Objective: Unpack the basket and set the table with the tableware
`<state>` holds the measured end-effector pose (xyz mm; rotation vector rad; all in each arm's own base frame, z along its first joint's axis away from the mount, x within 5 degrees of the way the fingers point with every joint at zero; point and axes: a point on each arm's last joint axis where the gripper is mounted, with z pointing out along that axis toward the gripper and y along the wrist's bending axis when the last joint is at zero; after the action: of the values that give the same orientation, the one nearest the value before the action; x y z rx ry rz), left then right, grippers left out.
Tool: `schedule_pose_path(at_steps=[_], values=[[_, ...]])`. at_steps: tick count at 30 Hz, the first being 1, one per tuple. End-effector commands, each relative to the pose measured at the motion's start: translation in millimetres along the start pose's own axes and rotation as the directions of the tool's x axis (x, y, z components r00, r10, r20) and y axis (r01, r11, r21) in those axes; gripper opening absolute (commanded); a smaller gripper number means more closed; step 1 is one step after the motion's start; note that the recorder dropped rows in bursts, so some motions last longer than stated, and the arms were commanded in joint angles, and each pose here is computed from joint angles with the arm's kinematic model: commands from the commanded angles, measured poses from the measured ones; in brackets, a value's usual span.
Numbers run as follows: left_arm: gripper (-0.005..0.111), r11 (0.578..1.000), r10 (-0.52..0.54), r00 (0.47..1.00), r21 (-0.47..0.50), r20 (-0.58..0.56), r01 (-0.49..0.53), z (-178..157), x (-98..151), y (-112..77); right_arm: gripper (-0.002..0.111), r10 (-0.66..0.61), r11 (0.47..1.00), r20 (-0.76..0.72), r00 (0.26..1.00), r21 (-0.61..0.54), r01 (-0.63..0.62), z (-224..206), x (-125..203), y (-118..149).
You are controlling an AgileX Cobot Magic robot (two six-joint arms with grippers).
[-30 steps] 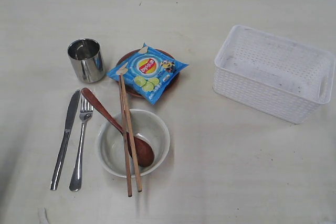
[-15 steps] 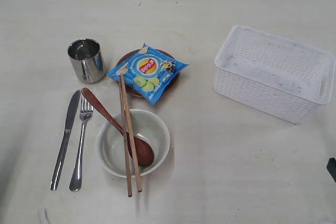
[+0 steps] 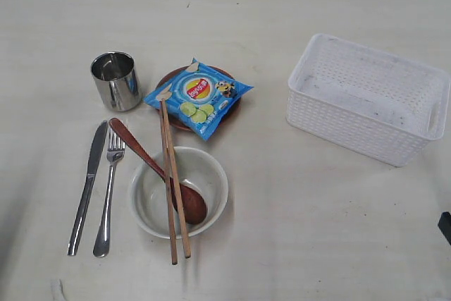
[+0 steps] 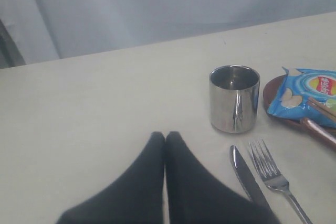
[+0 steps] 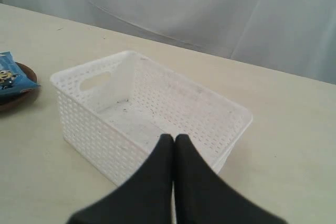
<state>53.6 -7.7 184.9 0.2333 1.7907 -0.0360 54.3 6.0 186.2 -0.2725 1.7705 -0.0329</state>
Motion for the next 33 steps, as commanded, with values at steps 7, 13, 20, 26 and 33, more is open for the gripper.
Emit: schedule_pose_path(at_steps=[7,13,20,26,33], values=[[0.0,1.0,0.001,1.0,-0.003,0.0,-0.001,0.0,0.8,0.1,-0.001,0.006,1.0,-0.004,1.0,0.008,-0.006,-0.1,1.2,-0.3],[0.0,1.0,0.001,1.0,-0.003,0.0,-0.001,0.0,0.8,0.1,-0.001,0.006,1.0,-0.004,1.0,0.008,-0.006,-0.1,1.2,-0.3],[0.0,1.0,0.001,1.0,-0.003,0.0,-0.001,0.0,0.8,0.1,-0.001,0.029,1.0,-0.004,1.0,0.008,-0.029,-0.1,1.2,-0.3],[0.0,1.0,0.001,1.0,-0.003,0.0,-0.001,0.0,0.8,0.1,-0.001,0.027,1.0,-0.004,1.0,0.008,-0.027,-0.1,1.2,-0.3],[0.0,1.0,-0.008,1.0,0.0,0.0,0.008,0.0,0.8,-0.2,-0.001,0.027,1.0,-0.004,1.0,0.008,-0.027,-0.1,1.2,-0.3]])
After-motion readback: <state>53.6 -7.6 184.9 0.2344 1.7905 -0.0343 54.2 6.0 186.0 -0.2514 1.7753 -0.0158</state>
